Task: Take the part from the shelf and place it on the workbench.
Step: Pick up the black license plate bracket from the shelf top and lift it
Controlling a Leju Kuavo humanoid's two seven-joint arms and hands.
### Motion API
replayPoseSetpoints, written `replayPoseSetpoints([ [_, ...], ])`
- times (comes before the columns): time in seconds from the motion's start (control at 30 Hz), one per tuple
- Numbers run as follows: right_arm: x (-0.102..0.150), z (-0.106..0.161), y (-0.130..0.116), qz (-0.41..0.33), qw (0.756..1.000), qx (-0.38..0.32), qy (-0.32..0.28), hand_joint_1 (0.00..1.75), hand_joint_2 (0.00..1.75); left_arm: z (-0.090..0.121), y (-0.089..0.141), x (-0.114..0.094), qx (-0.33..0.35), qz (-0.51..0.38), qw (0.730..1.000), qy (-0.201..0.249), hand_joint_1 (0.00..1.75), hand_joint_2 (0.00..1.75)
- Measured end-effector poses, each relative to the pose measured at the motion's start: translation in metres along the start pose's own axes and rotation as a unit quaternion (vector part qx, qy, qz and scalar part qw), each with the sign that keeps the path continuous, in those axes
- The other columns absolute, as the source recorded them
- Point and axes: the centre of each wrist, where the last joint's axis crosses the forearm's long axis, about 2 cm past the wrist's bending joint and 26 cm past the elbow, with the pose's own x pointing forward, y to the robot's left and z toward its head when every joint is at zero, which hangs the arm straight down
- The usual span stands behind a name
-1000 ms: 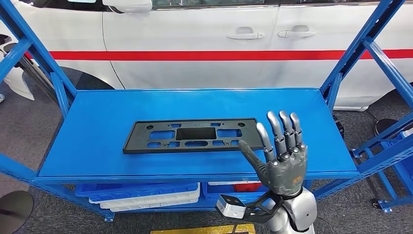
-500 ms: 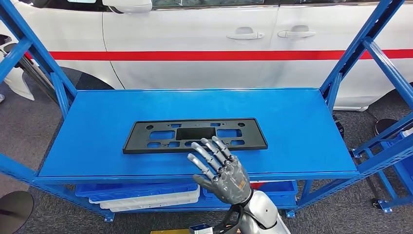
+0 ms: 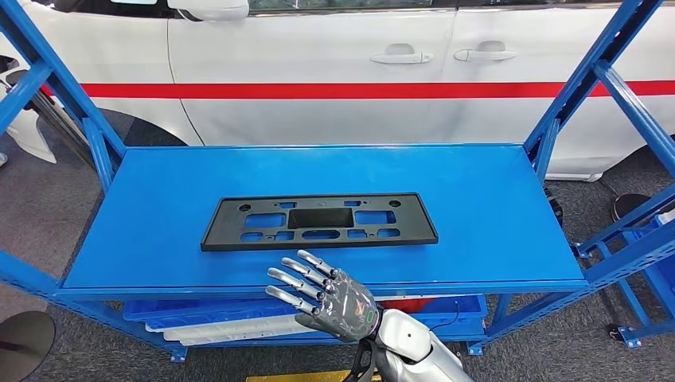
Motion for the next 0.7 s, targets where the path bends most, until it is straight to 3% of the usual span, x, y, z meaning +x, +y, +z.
replayPoseSetpoints([
  [0.7,-0.003,0.007,0.0048,-0.001,1.0,0.022,-0.004,0.0,1.75,0.0,0.0003,-0.0008,0.0,0.0,1.0,0.0,0.0,0.0],
])
